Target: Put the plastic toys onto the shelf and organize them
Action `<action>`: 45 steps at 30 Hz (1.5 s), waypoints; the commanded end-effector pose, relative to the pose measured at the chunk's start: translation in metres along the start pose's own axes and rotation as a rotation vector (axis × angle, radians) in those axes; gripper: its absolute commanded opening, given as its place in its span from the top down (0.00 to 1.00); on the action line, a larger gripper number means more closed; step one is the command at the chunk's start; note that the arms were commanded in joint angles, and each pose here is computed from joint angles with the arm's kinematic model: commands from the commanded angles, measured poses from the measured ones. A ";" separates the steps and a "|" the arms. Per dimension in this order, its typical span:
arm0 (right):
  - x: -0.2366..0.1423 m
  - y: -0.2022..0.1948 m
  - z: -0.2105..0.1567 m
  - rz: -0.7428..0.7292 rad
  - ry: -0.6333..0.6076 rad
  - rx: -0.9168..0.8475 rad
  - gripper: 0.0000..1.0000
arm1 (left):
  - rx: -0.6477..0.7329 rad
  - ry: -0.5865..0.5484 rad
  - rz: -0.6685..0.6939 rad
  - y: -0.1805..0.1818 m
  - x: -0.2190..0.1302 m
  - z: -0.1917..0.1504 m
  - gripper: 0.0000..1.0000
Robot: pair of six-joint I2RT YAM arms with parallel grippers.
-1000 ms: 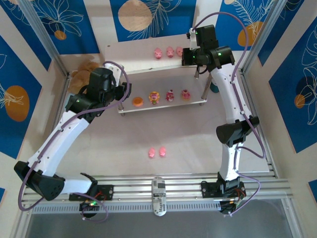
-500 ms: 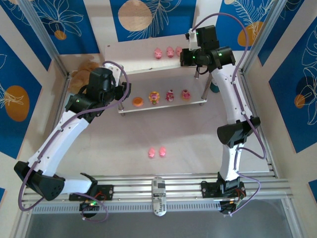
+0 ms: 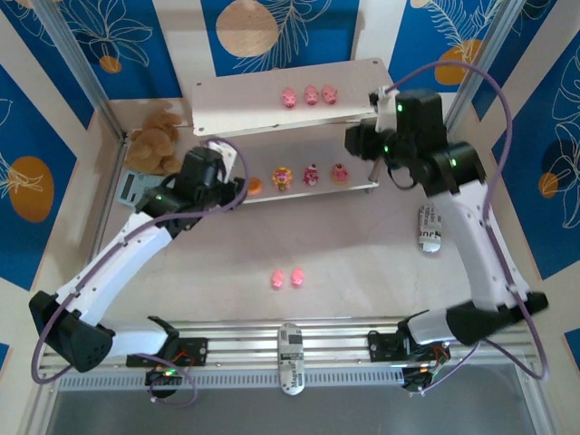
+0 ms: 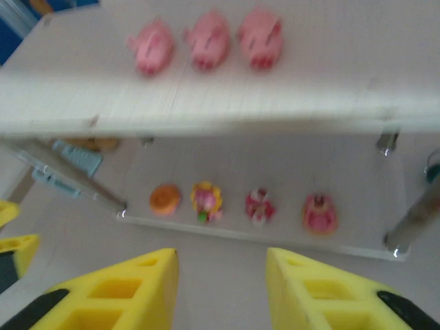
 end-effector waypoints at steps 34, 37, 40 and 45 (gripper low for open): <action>0.037 -0.008 -0.274 -0.152 0.727 0.092 0.49 | 0.013 0.461 -0.120 -0.162 0.075 -0.186 0.41; 0.038 -0.011 -0.274 -0.152 0.725 0.100 0.49 | 0.006 0.454 -0.124 -0.161 0.079 -0.184 0.43; 0.040 -0.013 -0.275 -0.150 0.729 0.111 0.49 | 0.006 0.455 -0.128 -0.160 0.083 -0.181 0.43; 0.043 -0.016 -0.276 -0.145 0.735 0.122 0.49 | 0.003 0.452 -0.150 -0.164 0.087 -0.175 0.42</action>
Point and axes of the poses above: each hand's point on the last joint's axis, 136 mm out from that joint toward the fingers, its own x axis out along the fingers, its own y axis along the line the jaws close on, z = x × y, the point moved 8 cm from there along -x, back along the fingers, and after that the axes turned 8 degrees about x, right-handed, at the moved point
